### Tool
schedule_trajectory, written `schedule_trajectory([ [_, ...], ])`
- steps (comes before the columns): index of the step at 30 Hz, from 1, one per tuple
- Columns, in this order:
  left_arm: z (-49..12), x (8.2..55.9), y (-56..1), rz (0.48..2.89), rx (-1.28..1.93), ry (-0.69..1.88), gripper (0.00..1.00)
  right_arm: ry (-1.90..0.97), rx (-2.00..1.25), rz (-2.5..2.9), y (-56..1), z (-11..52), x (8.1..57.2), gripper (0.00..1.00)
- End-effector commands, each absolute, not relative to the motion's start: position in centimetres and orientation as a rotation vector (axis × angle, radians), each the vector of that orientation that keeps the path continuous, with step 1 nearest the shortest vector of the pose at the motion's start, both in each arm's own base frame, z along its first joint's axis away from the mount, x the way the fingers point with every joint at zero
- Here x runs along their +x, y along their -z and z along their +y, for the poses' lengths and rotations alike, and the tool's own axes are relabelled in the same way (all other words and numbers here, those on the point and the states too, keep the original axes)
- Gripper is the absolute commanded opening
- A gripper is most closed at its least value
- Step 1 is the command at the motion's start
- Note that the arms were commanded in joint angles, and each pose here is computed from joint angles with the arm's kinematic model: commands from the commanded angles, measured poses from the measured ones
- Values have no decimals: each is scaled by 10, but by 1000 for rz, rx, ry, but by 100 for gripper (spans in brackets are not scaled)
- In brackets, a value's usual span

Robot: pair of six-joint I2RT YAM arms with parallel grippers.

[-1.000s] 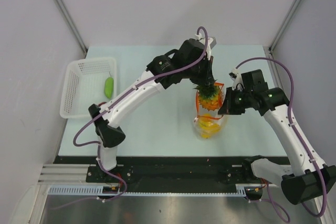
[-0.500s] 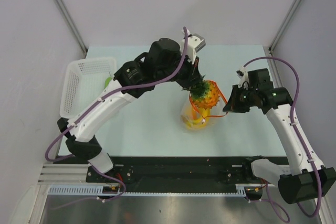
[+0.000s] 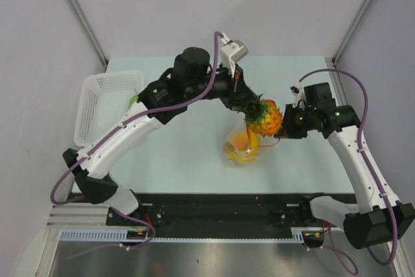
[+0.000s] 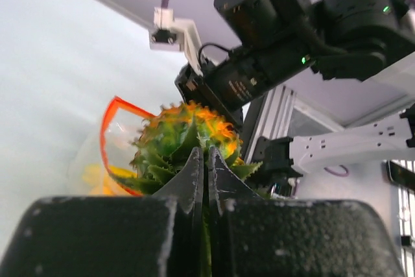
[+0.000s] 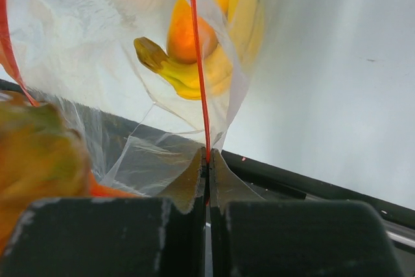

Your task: Open the zip-top bag and remove the fake food

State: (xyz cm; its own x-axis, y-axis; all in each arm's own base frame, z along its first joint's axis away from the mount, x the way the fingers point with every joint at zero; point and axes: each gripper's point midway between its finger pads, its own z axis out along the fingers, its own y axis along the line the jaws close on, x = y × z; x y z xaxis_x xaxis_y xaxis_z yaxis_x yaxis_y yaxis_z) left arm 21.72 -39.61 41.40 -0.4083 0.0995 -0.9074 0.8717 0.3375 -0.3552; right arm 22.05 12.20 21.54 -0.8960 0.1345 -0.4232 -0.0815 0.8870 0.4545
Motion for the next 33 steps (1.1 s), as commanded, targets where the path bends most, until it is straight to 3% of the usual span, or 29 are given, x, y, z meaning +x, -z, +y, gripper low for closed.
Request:
schedule_trajectory([
  [1, -372, 210, -489, 1515, 766, 1226, 0, -667, 41, 2568, -228, 125, 226, 0],
  [6, -319, 240, -501, 1534, 585, 984, 0, -675, 34, 2578, -225, 126, 223, 0],
  [10, -237, 287, -499, 1598, 256, 547, 0, -689, 28, 2574, -227, 128, 223, 0],
  [15, -150, 310, -490, 1641, -1, 232, 0, -699, 25, 2580, -229, 129, 220, 0],
  [23, -55, 338, -463, 1628, -286, 51, 0, -706, 19, 2601, -226, 130, 220, 0],
  [33, 63, 385, -366, 1599, -609, -46, 0, -711, 41, 2629, -228, 131, 225, 0],
])
